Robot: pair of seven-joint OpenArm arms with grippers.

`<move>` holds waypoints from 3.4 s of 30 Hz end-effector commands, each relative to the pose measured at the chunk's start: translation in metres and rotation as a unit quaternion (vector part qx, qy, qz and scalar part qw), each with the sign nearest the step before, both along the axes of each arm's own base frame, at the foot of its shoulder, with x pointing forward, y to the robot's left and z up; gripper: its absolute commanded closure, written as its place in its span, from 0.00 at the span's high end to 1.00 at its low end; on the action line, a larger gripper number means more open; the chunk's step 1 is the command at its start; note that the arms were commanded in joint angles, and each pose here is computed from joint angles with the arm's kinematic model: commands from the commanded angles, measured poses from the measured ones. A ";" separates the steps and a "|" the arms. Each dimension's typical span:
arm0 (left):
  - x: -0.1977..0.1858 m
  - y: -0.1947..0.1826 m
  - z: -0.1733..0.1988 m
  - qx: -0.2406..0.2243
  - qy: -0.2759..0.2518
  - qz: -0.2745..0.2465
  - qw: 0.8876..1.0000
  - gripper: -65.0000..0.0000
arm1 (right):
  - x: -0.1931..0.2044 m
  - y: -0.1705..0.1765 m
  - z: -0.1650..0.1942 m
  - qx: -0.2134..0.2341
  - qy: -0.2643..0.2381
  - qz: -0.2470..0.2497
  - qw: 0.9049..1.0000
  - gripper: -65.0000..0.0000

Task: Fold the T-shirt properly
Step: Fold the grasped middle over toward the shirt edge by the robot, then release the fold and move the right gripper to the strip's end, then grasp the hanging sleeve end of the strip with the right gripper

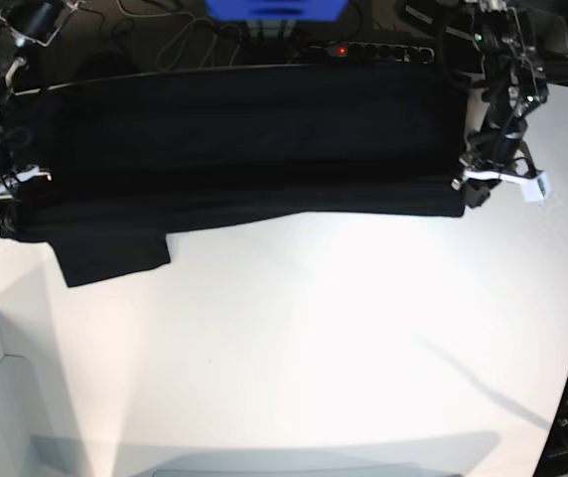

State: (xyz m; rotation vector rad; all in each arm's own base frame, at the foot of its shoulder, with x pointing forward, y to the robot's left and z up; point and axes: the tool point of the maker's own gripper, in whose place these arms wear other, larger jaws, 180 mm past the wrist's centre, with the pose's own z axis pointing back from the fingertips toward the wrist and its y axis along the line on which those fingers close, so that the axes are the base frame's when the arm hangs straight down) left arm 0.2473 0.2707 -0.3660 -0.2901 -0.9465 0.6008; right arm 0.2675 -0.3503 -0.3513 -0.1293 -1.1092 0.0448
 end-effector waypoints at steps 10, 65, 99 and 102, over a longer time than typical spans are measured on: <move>-0.027 -0.005 -0.001 0.009 0.011 -0.004 1.000 0.00 | -0.019 -0.008 0.001 -0.012 0.005 0.000 1.000 0.00; -0.045 -0.006 -0.069 0.004 0.098 -0.001 0.995 0.00 | -0.007 -0.006 -0.070 -0.021 0.136 0.006 0.990 0.14; -0.039 -0.013 -0.050 0.012 0.079 -0.013 0.997 0.31 | 0.114 0.052 0.011 -0.011 0.036 0.056 0.998 0.58; -0.040 -0.012 -0.050 0.013 0.080 -0.012 0.997 0.31 | 0.130 0.066 -0.006 0.018 0.058 0.070 0.996 0.58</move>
